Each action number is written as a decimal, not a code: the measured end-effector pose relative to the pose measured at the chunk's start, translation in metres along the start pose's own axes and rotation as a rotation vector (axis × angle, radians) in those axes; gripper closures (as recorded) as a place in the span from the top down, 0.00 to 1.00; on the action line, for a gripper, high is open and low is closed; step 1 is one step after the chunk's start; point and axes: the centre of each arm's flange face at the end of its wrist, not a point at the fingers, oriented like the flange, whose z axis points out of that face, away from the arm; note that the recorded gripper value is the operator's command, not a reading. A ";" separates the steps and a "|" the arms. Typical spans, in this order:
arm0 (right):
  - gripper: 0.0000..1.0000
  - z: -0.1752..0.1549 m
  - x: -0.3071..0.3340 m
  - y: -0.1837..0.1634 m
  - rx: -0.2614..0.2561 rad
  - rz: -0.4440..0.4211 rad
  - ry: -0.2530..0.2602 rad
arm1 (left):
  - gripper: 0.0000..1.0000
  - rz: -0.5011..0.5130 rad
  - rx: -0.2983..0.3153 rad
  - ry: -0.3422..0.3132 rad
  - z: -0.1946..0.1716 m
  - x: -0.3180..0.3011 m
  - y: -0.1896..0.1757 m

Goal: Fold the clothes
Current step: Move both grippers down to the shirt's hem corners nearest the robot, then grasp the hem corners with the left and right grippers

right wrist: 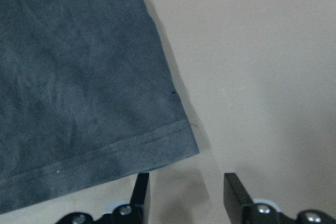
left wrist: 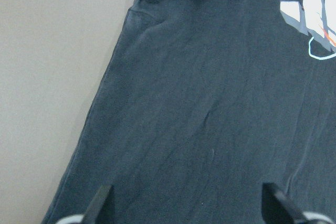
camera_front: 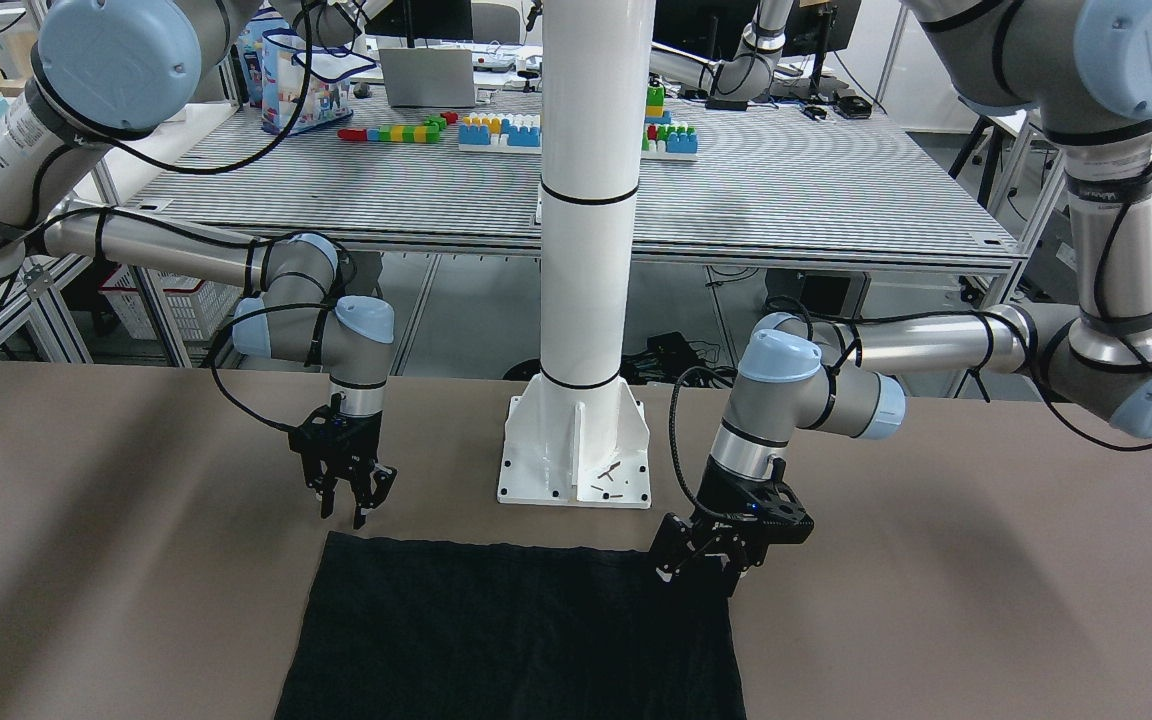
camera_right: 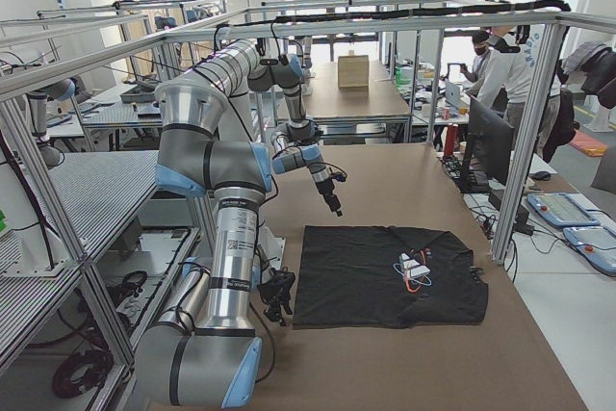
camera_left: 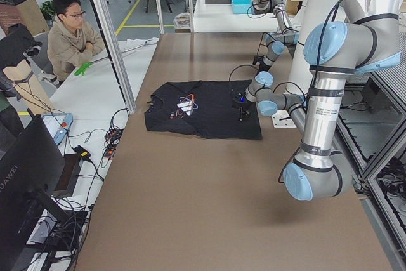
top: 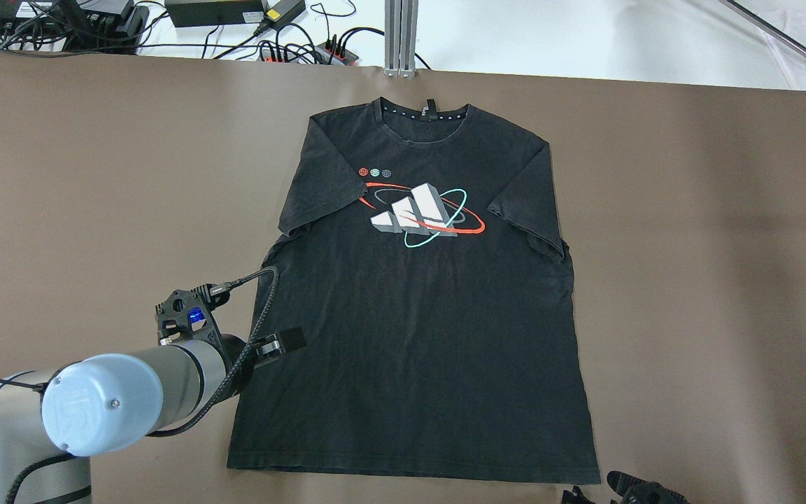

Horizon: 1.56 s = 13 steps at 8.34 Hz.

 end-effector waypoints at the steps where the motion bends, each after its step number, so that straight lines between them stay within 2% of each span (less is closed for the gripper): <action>1: 0.48 0.003 0.000 -0.002 0.003 -0.018 -0.002 | 0.99 0.001 0.005 -0.002 0.001 -0.001 0.000; 4: 0.46 0.006 -0.002 -0.015 0.020 -0.061 -0.002 | 0.99 0.002 0.012 -0.006 0.002 -0.003 -0.001; 5: 0.38 0.007 -0.003 -0.018 0.024 -0.073 -0.002 | 0.99 0.001 0.013 -0.007 0.002 -0.003 -0.001; 7: 0.01 0.007 -0.005 -0.023 0.029 -0.079 -0.002 | 0.99 0.002 0.014 -0.009 0.002 -0.004 -0.001; 12: 0.00 -0.002 -0.011 -0.030 0.018 -0.052 -0.044 | 0.99 -0.008 0.008 -0.024 0.003 -0.015 0.006; 13: 0.22 -0.005 -0.013 -0.031 0.016 -0.048 -0.051 | 0.99 -0.018 0.013 -0.027 0.002 -0.023 0.022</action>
